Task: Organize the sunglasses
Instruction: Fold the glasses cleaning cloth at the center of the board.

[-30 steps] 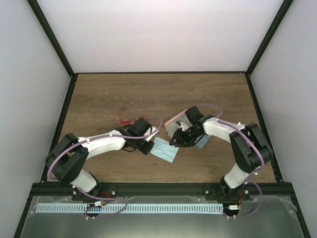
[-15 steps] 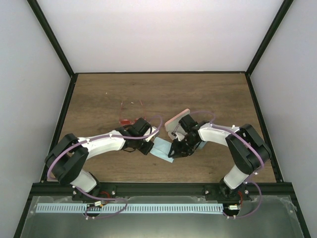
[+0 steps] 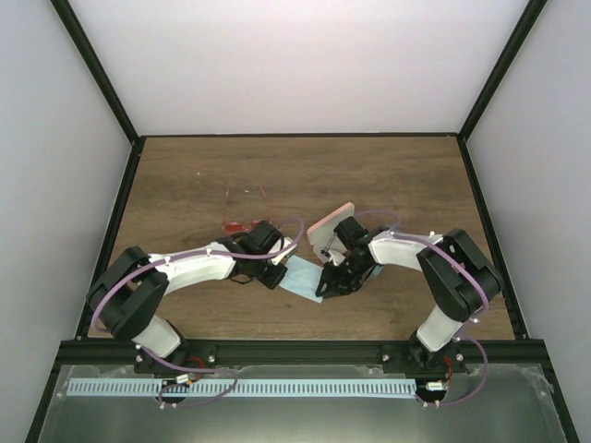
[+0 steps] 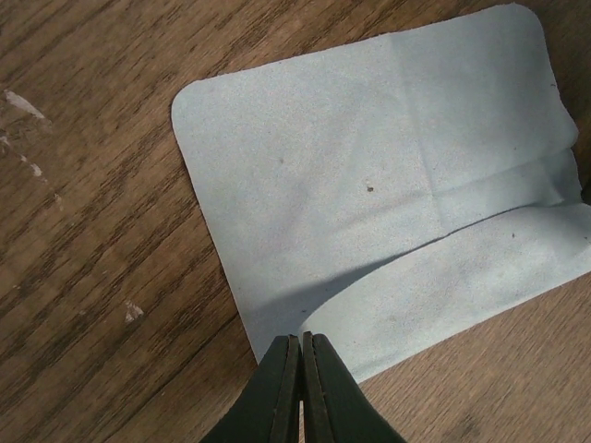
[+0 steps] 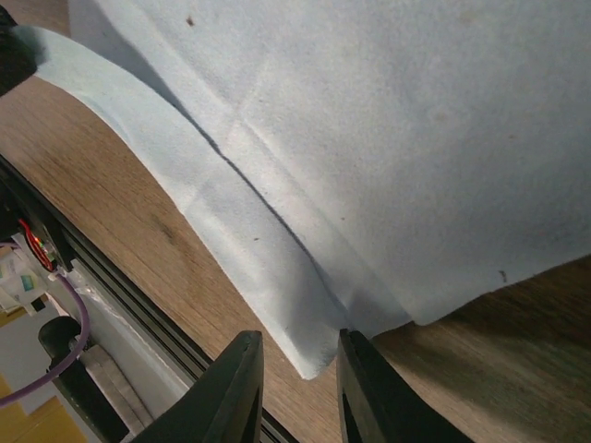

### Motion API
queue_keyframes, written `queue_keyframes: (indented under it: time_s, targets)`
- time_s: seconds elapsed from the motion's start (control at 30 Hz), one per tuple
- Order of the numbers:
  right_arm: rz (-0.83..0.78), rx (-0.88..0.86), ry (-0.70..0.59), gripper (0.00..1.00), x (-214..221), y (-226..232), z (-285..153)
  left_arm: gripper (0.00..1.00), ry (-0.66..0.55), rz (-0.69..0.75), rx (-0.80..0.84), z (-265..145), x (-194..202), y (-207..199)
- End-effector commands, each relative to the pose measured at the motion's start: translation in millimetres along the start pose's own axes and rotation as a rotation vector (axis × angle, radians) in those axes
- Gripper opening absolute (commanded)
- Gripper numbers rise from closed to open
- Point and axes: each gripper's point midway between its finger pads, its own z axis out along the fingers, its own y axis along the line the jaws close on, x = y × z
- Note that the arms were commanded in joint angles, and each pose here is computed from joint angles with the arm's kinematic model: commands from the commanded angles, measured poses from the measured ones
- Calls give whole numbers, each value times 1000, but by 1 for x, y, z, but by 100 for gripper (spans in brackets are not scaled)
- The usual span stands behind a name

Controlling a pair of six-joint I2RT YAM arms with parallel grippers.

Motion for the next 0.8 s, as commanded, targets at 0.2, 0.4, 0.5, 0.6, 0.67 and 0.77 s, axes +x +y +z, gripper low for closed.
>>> queue_keyframes:
  time_s: [0.2,0.4,0.5,0.6,0.67,0.77]
  targets:
    - [-10,-7,17,4,-1,0,5,4,-22,16,-3,-1,-10,1]
    - [-26,7,-11,1,-5,4,-2,4,-35,12,-17,-3,-14,3]
    - [-39,11,-34,1,-7,8,-8,4,-46,13,-28,-6,-16,4]
    - [-57,9,-59,1,-9,13,-14,4,-57,15,-37,-9,-19,5]
    - [-66,11,-76,1,-11,16,-18,4,-60,15,-41,-10,-20,5]
    - [-70,14,-92,1,-12,18,-21,4,-66,16,-46,-11,-23,6]
